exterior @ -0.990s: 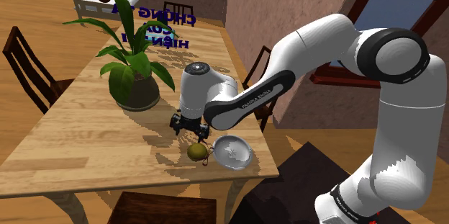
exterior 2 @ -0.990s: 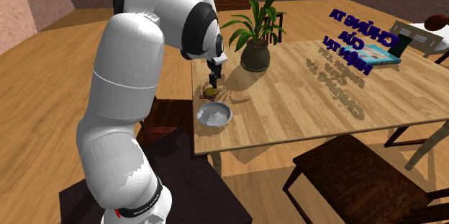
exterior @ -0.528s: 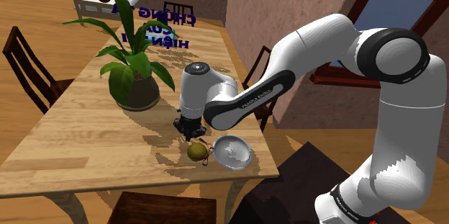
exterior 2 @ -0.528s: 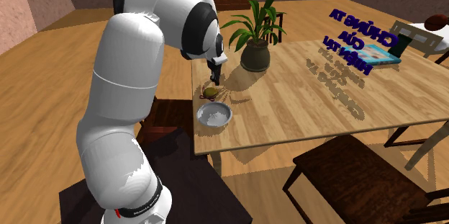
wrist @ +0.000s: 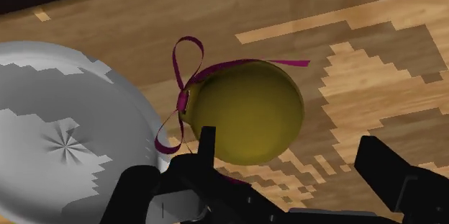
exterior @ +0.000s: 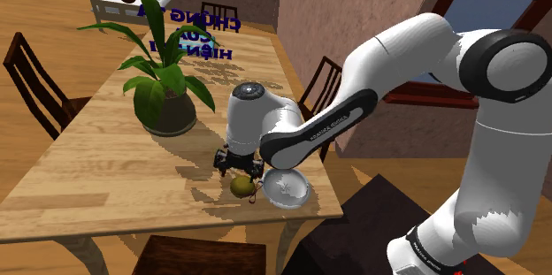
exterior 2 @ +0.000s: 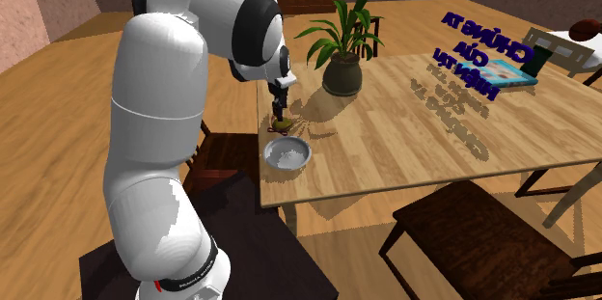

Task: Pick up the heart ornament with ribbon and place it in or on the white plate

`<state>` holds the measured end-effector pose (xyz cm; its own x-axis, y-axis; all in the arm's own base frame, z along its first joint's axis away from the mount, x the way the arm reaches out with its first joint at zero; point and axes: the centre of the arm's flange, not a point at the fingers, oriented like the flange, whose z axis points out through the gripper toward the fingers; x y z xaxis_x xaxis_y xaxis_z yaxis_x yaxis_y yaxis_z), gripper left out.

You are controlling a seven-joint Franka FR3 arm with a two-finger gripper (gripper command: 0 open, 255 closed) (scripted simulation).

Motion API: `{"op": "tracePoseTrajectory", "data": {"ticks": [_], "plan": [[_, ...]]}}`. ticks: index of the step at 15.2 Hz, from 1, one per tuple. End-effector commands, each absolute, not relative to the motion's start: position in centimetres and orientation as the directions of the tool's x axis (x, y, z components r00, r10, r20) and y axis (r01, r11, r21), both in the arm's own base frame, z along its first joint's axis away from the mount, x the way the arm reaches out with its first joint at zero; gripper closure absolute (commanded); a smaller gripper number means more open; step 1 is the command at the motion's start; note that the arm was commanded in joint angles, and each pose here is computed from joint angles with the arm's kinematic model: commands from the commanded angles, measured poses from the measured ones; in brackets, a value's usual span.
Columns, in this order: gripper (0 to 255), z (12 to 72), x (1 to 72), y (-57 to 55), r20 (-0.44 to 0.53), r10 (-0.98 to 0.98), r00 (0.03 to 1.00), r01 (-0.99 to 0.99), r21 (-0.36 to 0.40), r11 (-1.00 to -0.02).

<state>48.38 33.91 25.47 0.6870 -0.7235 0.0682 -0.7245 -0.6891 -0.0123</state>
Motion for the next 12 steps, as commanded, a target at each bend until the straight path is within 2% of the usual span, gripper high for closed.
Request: {"op": "tracePoseTrajectory", "data": {"ticks": [1, 5, 12], "plan": [[0, 25.2, 46.2, 34.1, 0.067, -0.677, 0.732, -0.679, 0.008, -0.734], [0, 25.5, 41.3, 33.9, 0.06, -0.578, 0.814, -0.58, 0.047, -0.813], [0, 22.3, 41.0, 33.6, 0.06, -0.57, 0.819, -0.573, 0.049, -0.818]]}}
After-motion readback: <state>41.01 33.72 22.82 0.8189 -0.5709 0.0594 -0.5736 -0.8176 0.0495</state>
